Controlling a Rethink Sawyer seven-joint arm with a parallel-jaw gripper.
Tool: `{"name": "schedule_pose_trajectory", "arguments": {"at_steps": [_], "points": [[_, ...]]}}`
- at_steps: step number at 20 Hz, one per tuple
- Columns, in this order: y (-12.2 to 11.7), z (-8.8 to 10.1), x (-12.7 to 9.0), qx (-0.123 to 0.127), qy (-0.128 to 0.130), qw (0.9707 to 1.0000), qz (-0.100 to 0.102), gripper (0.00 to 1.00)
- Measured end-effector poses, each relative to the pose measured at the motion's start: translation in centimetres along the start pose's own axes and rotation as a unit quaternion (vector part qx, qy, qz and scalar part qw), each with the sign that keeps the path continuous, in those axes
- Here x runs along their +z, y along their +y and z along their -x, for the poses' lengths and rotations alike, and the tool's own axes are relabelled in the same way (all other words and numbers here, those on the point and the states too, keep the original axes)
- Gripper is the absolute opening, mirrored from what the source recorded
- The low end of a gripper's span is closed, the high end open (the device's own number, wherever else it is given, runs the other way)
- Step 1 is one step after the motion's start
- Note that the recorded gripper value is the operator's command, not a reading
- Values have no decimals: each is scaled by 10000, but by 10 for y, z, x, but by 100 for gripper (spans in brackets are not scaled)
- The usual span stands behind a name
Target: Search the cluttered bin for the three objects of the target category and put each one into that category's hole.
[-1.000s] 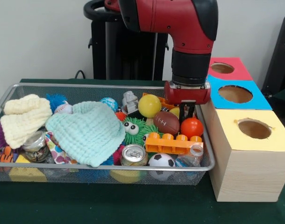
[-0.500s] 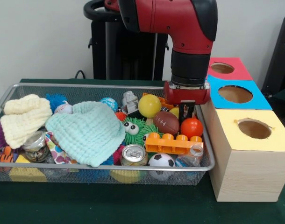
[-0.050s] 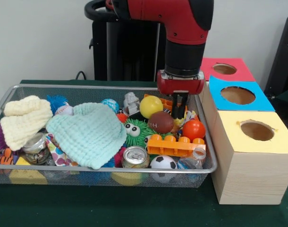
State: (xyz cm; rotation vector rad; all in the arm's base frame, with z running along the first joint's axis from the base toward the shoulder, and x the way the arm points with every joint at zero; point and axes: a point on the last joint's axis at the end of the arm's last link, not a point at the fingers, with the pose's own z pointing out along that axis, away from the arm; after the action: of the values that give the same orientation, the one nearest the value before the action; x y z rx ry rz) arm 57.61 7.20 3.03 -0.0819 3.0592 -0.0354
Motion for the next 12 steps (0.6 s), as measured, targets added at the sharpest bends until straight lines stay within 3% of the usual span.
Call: {"name": "schedule_pose_trajectory", "arguments": {"at_steps": [5,12], "points": [[-14,2,-14,125,171,9998,38,0],[-31,12,-27,263,70,9996,41,0]]}}
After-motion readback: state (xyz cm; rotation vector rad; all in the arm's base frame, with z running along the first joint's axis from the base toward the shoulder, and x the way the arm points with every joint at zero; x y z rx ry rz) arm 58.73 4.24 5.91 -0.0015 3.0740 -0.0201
